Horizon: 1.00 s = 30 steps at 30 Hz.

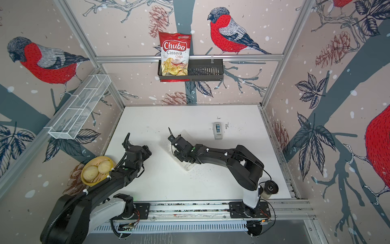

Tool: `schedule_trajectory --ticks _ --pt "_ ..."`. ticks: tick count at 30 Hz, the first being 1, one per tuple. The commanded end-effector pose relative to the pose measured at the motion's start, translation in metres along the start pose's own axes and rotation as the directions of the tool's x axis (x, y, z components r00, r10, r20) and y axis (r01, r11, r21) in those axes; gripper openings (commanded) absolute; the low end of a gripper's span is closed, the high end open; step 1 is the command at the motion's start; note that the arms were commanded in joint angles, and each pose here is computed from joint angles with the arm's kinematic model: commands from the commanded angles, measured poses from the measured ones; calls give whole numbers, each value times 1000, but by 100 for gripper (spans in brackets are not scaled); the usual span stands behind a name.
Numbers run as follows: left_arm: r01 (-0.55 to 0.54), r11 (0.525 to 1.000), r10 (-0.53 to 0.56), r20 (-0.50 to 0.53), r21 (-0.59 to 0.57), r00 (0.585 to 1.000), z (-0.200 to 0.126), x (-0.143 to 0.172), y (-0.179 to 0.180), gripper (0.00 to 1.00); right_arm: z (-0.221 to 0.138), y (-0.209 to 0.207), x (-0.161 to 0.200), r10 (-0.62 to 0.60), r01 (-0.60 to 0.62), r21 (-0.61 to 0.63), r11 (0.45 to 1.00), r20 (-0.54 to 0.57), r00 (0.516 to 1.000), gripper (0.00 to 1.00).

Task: Wrap vases in bubble wrap
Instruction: Wrap the vase in bubble wrap.

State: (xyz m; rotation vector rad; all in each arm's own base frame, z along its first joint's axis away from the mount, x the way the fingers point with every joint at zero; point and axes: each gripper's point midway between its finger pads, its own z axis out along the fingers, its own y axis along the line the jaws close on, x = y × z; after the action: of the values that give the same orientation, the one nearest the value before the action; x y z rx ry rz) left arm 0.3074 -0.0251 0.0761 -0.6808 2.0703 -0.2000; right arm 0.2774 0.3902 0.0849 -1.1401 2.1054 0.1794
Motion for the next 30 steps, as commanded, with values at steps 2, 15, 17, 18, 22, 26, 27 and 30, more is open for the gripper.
schedule_trajectory --ticks 2,15,17,18,22,26,27,30 --pt "-48 984 56 -38 171 998 -3 9 -48 81 -2 0 8 37 -37 -24 999 0 999 47" --pt "-133 965 178 -194 226 965 36 29 -125 86 -11 -4 20 58 -57 -41 998 30 998 49" --pt "-147 963 198 -221 225 955 43 36 -134 86 -12 -4 21 55 -53 -43 998 33 998 49" --pt "-158 962 209 -228 223 951 47 39 -138 86 -12 -4 21 53 -52 -43 998 33 998 49" --pt "-197 959 245 -247 206 937 59 51 -148 87 -14 -7 23 55 -54 -43 998 33 998 50" --pt "-231 963 262 -295 135 919 73 63 -139 86 -19 -13 20 57 -57 -23 998 40 998 51" --pt "-238 964 263 -308 117 914 75 66 -136 86 -23 -15 18 60 -60 -17 998 46 997 53" --pt "-252 965 263 -337 76 904 81 72 -129 85 -35 -16 10 65 -65 1 998 74 995 63"
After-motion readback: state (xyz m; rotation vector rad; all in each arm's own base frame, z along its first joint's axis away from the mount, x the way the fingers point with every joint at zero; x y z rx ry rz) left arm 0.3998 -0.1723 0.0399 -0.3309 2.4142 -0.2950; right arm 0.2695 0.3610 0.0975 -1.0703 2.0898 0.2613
